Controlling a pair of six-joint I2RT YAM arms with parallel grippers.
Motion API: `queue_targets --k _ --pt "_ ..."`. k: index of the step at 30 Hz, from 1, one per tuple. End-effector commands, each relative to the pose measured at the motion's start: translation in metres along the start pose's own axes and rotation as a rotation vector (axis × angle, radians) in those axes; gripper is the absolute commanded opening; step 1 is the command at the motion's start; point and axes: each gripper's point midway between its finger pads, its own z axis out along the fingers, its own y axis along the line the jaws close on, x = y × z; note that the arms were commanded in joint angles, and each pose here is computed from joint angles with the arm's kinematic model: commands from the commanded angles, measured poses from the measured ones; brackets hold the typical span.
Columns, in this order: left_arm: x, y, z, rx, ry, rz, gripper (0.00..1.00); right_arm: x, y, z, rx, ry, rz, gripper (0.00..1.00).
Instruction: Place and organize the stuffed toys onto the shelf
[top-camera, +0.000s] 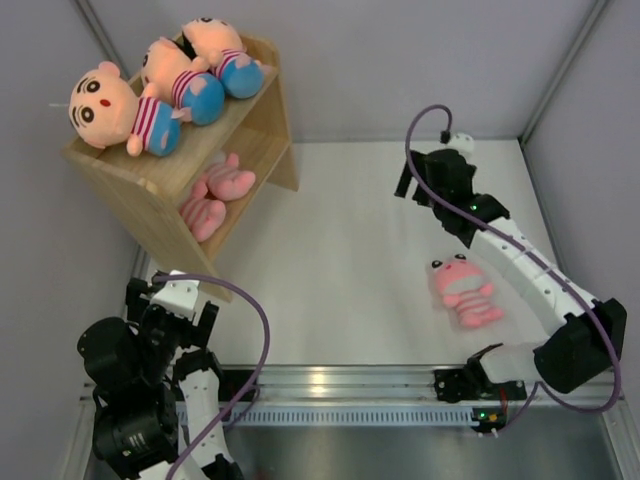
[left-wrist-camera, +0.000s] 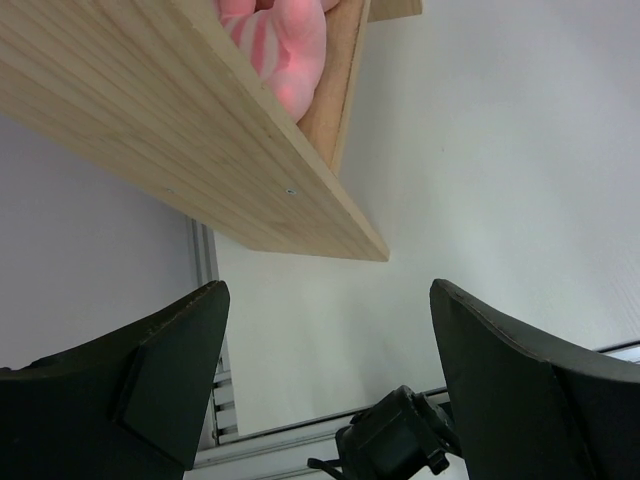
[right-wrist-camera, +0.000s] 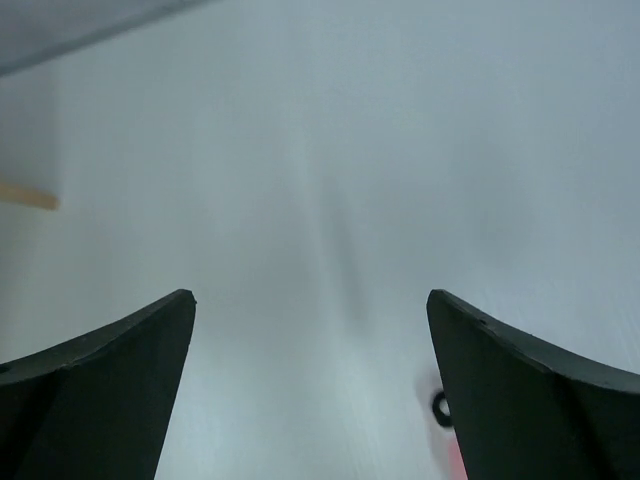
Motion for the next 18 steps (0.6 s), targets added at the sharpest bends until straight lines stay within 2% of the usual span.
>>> queue_targets --k 1,2,3,4,6,7,13,18 --pt "0.005 -0.015 -0.004 0.062 0.004 -0.003 0.88 0.064 -0.113 -0.022 0.470 0.110 0.176 0.99" --pt "0.004 -0.016 -0.005 0.065 0.000 -0.002 0.88 0.063 -0.141 -0.038 0.593 0.061 0.203 0.99" --pt "0.004 -0.017 -0.005 0.070 -0.003 0.000 0.88 0.081 -0.161 -0.047 0.687 0.047 0.273 0.99" --pt "0.003 -0.019 -0.006 0.078 -0.010 0.004 0.88 0.096 -0.179 -0.064 0.773 0.074 0.256 1.00" --pt "0.002 -0.019 -0.007 0.080 -0.018 0.011 0.88 0.106 -0.197 -0.083 0.860 0.042 0.298 0.99" --pt "0.003 -0.020 -0.008 0.080 -0.021 0.014 0.88 0.114 -0.204 -0.093 0.892 0.073 0.279 0.99" --pt "0.008 -0.018 -0.010 0.060 -0.013 0.028 0.88 0.150 -0.200 -0.097 0.859 0.202 0.376 0.97" --pt "0.013 -0.017 -0.008 0.065 -0.001 0.036 0.88 0.173 -0.186 -0.059 0.736 0.257 0.408 0.91"
